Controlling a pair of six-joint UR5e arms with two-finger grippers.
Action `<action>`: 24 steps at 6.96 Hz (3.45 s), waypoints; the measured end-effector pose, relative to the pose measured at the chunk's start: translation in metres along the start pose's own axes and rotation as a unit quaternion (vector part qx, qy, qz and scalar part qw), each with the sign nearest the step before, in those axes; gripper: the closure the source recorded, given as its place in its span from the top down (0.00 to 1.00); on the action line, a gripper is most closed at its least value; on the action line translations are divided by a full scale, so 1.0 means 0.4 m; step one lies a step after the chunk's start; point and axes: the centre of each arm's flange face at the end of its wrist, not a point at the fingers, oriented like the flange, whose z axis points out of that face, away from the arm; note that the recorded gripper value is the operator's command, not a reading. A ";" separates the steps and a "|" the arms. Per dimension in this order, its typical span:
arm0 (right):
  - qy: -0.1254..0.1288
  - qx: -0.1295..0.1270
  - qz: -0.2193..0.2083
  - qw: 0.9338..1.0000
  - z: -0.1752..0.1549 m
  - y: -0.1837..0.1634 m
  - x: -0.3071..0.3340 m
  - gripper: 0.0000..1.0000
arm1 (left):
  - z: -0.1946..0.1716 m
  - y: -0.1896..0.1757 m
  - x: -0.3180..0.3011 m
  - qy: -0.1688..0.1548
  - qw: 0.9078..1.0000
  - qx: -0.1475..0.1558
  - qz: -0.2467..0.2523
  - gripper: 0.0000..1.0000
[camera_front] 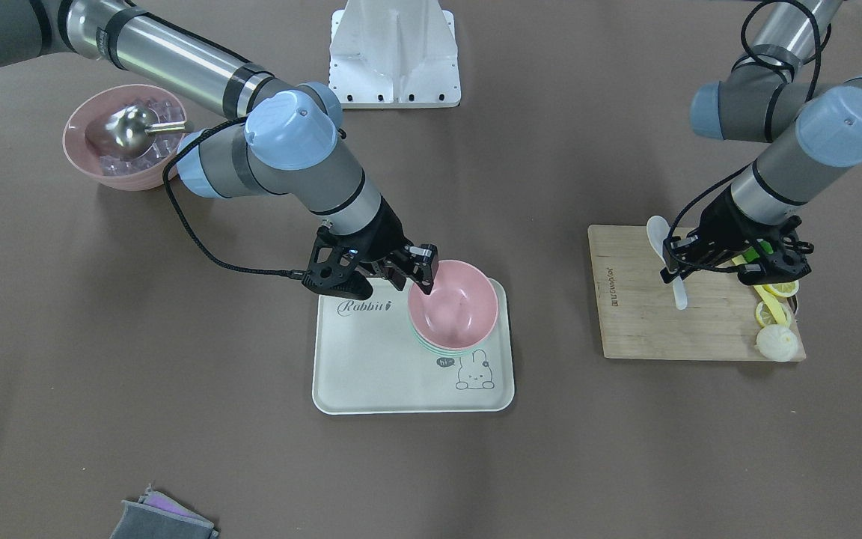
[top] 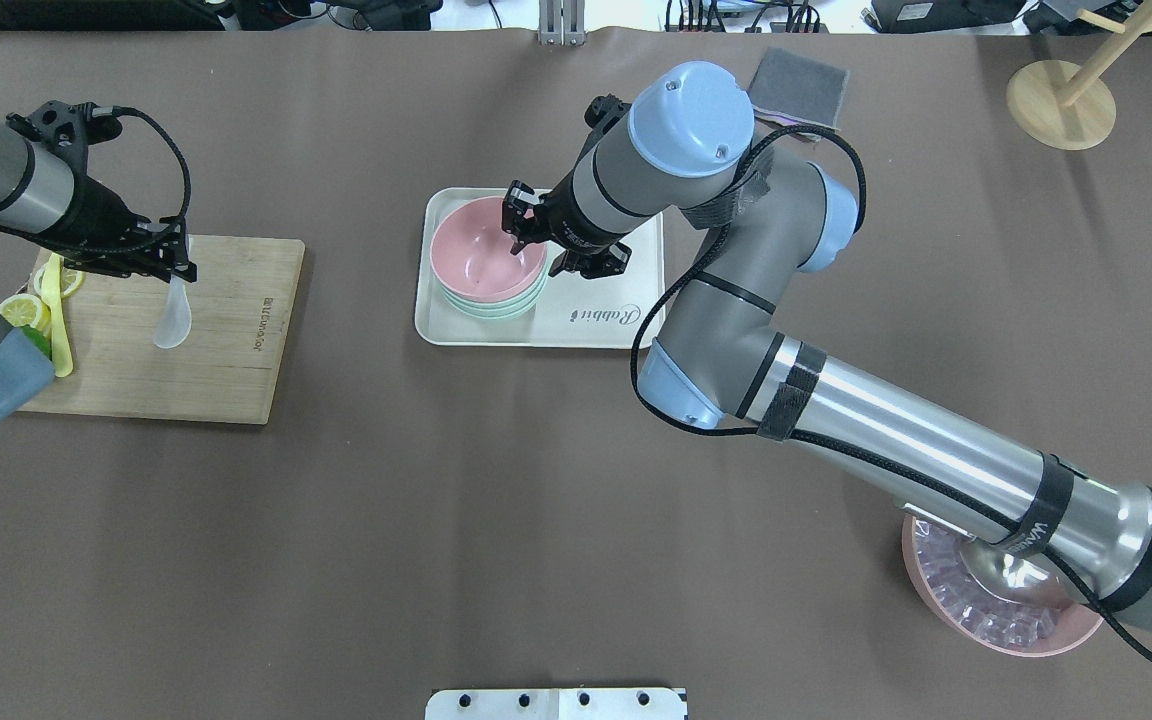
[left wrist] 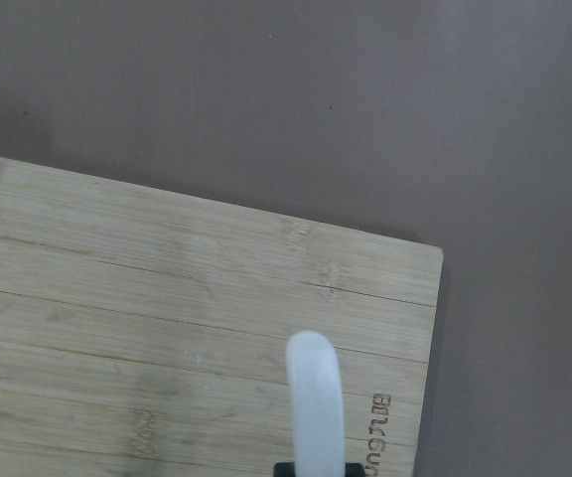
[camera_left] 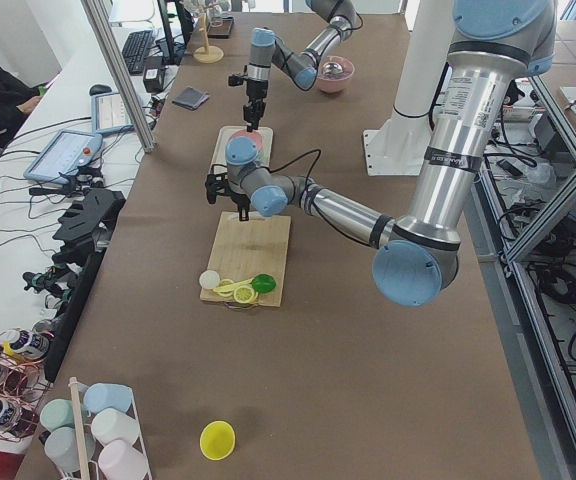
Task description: Stack pink bowl on green and place spoon
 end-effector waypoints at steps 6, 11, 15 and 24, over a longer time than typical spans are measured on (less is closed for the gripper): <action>0.006 0.011 -0.071 0.997 -0.120 -0.103 0.202 1.00 | -0.146 -0.117 0.472 0.097 0.994 0.049 -0.034 0.00; 0.010 -0.001 -0.085 0.996 -0.203 -0.195 0.286 1.00 | -0.017 -0.121 0.679 0.112 0.986 0.120 0.002 0.00; 0.013 -0.002 -0.082 0.997 -0.207 -0.207 0.299 1.00 | 0.032 -0.056 0.718 0.117 0.988 0.103 0.002 0.99; 0.103 0.035 -0.157 0.982 -0.532 -0.597 0.824 1.00 | -0.207 -0.218 0.161 -0.046 0.968 0.169 0.181 0.99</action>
